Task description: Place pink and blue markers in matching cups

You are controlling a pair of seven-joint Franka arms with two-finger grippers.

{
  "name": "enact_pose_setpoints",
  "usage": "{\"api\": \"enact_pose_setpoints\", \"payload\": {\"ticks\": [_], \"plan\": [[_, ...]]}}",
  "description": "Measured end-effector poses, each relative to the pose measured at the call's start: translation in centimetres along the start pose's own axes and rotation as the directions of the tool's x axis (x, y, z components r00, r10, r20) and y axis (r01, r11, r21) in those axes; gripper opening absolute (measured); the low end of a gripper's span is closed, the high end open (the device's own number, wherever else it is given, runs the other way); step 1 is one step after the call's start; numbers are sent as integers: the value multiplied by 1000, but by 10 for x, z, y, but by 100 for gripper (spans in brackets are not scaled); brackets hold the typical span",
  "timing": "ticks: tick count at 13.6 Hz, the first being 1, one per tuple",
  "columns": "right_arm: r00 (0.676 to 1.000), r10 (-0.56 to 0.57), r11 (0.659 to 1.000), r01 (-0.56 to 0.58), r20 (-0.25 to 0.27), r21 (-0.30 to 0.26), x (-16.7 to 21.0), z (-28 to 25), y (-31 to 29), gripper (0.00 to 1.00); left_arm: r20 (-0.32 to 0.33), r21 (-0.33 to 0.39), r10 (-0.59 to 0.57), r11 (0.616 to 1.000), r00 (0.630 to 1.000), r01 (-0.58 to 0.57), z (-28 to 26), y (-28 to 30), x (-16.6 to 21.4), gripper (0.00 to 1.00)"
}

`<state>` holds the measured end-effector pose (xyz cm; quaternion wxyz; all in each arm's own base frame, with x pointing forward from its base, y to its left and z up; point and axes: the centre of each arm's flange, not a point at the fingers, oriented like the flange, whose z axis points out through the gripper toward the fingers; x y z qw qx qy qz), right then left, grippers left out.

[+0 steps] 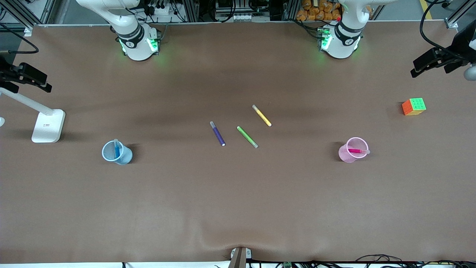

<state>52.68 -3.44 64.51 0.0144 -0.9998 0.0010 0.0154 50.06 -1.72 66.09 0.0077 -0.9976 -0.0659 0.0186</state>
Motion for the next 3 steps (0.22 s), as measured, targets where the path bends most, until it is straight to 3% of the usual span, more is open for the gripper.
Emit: {"api": "enact_pose_setpoints", "payload": {"ticks": [3], "plan": [[1000,0,1000,0,0,0,0,0,0,100,-3,-1,7,1000,1000,-7,-1,1,2,100]]}}
